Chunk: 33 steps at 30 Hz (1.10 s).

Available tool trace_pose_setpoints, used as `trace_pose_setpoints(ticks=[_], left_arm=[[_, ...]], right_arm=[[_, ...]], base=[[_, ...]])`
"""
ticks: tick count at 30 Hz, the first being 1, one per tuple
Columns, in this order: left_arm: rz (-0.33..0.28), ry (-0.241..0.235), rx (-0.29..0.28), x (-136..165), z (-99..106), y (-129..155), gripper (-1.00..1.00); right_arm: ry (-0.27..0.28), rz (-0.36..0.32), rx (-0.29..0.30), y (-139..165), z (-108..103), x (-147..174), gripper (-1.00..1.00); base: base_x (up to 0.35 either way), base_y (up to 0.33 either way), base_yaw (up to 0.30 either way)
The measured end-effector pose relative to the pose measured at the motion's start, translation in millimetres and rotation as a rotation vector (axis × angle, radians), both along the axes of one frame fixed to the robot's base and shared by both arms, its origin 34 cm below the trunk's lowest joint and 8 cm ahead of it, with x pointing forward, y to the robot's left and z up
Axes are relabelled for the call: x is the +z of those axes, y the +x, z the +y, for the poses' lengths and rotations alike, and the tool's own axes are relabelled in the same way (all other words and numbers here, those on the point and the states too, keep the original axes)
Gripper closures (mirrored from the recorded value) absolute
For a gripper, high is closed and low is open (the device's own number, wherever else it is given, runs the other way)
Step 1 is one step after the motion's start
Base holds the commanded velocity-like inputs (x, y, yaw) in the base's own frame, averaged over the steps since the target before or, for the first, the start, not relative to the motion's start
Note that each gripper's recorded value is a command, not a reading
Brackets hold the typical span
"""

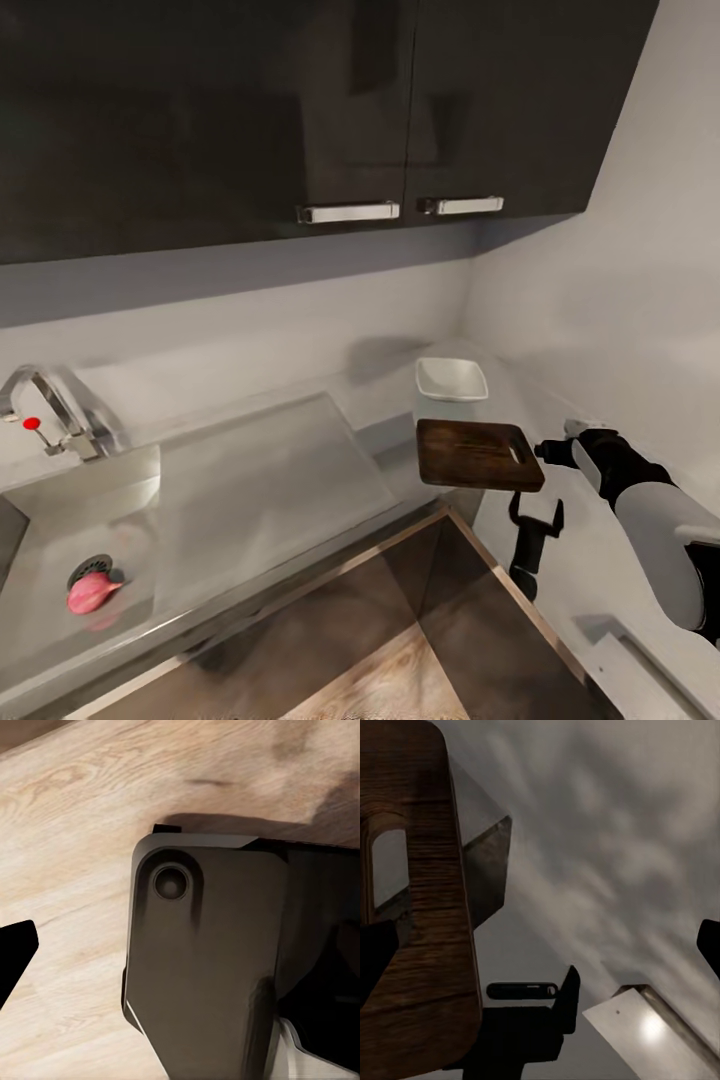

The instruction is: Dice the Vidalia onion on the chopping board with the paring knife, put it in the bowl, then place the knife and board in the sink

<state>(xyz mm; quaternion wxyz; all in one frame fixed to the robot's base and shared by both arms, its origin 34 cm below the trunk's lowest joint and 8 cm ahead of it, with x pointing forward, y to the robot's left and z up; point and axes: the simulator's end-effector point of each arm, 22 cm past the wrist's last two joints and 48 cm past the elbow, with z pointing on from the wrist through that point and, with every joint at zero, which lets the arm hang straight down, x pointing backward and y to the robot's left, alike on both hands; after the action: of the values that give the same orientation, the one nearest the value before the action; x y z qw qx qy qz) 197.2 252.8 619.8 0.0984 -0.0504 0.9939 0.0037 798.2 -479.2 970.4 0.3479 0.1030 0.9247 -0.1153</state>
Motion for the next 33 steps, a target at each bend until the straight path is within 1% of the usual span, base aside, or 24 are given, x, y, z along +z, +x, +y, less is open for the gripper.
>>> trace_pose_setpoints(ticks=[6, 12, 18, 28, 33], left_arm=[[0.009, 0.000, 0.000, -1, 0, -4, -1.00], [0.019, 0.000, 0.000, -2, 0, -7, -1.00], [0.029, 0.000, 0.000, -2, 0, -11, -1.00], [0.035, -0.001, 0.000, -3, -1, -14, -1.00], [0.035, -0.002, -0.002, -3, -1, -14, -1.00]], right_arm=[[0.000, 0.012, 0.002, -1, 1, -8, -1.00], [-0.006, -0.002, 0.006, 2, 1, -12, -1.00], [-0.004, 0.010, 0.006, 0, 2, -23, -1.00], [-0.004, 0.016, 0.007, -1, 1, -28, -1.00], [-0.004, 0.017, 0.006, -1, 1, -28, -1.00]], base=[[0.090, 0.009, 0.000], [0.145, 0.118, 0.000], [0.123, 0.078, 0.000], [0.013, 0.005, 0.000], [0.000, -0.126, 0.000]])
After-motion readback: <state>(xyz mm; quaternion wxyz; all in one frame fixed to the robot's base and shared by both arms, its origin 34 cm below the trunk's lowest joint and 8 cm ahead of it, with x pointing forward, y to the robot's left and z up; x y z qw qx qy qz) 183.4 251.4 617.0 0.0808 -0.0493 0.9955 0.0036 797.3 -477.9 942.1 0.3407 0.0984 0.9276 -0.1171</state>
